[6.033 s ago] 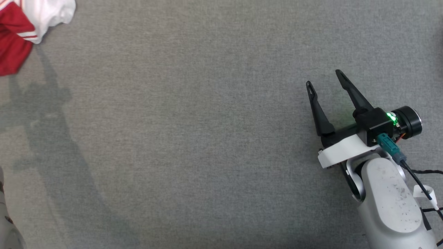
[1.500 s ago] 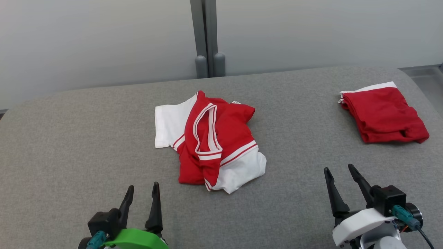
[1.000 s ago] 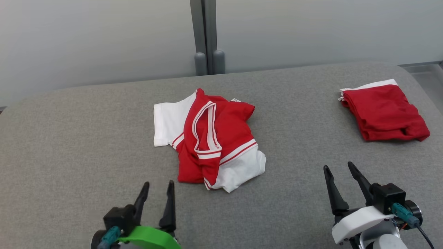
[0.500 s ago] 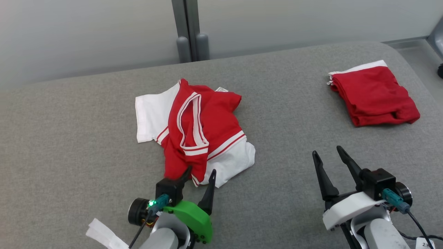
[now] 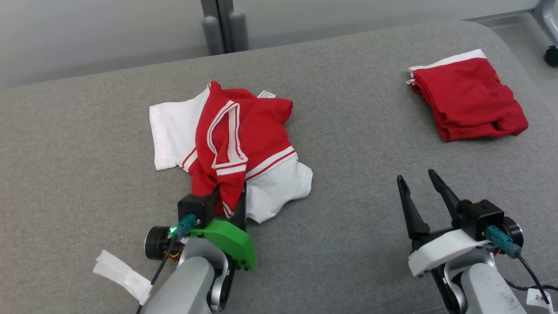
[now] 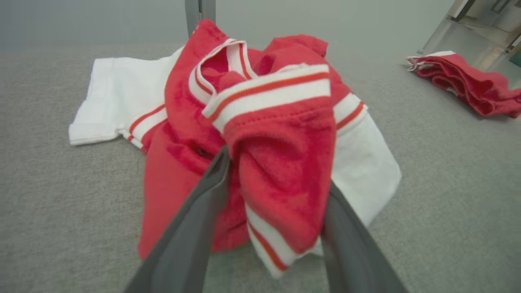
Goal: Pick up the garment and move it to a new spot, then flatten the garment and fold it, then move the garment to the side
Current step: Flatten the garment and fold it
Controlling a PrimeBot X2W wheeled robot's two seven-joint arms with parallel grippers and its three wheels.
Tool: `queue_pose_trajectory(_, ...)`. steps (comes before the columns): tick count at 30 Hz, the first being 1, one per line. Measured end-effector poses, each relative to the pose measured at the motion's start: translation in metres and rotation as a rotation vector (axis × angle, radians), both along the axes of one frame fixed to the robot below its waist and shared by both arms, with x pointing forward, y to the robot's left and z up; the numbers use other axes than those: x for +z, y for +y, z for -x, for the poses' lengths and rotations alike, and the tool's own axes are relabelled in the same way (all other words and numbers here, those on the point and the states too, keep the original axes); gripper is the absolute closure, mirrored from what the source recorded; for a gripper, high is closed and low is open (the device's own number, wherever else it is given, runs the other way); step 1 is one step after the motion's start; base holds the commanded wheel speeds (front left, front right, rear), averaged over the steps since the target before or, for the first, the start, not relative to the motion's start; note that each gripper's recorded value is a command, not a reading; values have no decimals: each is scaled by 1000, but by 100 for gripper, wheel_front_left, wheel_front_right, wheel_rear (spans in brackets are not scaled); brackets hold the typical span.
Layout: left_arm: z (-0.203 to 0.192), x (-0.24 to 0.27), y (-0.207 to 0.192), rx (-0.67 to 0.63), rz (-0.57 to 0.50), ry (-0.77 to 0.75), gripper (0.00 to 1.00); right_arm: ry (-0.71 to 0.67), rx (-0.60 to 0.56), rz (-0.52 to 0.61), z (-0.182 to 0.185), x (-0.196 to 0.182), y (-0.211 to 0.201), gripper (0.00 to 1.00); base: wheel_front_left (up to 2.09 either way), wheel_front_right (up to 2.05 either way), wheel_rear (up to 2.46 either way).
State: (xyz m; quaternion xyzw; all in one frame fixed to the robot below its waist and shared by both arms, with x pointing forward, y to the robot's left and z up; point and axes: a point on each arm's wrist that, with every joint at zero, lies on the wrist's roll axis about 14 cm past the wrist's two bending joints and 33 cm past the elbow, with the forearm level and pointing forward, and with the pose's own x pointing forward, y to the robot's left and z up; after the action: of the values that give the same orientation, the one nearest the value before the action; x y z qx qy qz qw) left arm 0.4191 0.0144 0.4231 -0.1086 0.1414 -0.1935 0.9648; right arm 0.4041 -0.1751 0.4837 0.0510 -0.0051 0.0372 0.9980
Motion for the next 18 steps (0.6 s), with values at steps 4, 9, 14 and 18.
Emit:
queue_pose_trajectory(4, -7, 20, 1, 10, 50, -55, 100, -5, 12, -5, -4, 1, 5, 0, 0, 0, 0)
queue_pose_trajectory(9, -8, 46, -3, -2, 114, -122, 100, -11, 22, -9, -5, 4, 8, 0, 0, 0, 0)
queue_pose_trajectory(14, -11, 84, -22, -89, 140, -240, 100, -18, 23, -9, -3, 7, 8, 0, 0, 0, 0)
queue_pose_trajectory(18, -19, 137, -47, -199, 153, -371, 100, -26, 17, -8, 1, 10, 6, 0, 0, 0, 0)
